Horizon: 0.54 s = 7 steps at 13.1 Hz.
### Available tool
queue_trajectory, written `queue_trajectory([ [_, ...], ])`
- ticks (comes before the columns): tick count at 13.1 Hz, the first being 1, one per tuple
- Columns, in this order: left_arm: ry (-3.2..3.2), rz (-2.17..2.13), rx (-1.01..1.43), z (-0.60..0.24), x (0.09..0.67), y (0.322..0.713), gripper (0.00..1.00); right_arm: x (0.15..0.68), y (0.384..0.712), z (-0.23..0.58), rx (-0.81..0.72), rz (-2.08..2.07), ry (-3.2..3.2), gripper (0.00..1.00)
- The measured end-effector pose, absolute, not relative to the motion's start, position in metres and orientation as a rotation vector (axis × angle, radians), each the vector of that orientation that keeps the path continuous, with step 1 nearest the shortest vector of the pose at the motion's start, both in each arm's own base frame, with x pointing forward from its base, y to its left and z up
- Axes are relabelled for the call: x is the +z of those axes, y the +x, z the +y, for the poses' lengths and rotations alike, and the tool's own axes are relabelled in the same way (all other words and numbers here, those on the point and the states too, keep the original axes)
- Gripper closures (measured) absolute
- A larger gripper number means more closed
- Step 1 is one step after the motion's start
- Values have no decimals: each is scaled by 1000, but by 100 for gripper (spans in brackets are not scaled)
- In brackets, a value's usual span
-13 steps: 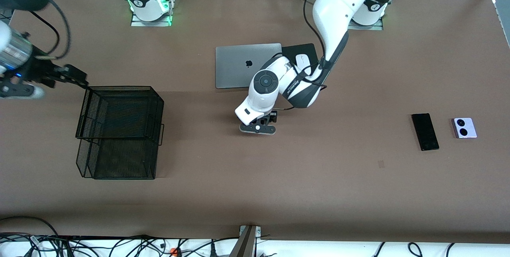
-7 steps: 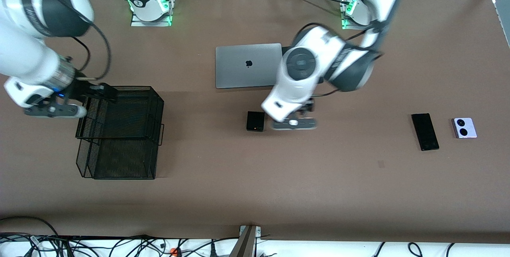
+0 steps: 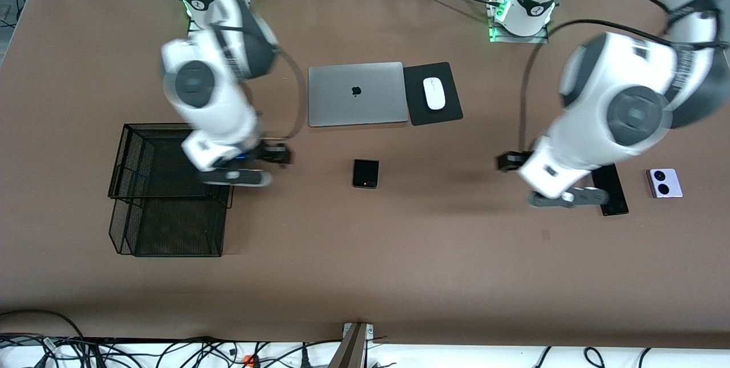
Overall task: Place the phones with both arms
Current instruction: 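Grasp the flip phone with the right gripper while the left gripper grasps the tall phone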
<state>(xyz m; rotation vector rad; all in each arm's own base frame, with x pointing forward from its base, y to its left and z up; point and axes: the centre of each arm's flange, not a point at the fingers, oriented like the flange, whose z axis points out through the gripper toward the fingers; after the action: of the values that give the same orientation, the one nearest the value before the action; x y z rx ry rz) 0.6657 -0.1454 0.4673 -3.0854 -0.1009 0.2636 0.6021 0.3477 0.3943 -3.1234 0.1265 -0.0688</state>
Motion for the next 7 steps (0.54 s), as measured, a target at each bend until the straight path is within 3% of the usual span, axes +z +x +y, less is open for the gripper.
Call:
queue_trajectory([
  [4,-3017,-122,361,-36,423,672,0,360,571,467,-87,187,-3103,0],
  [7,-3017,-88,298,27,377,673,0,336,545,524,-93,197,-3097,0],
])
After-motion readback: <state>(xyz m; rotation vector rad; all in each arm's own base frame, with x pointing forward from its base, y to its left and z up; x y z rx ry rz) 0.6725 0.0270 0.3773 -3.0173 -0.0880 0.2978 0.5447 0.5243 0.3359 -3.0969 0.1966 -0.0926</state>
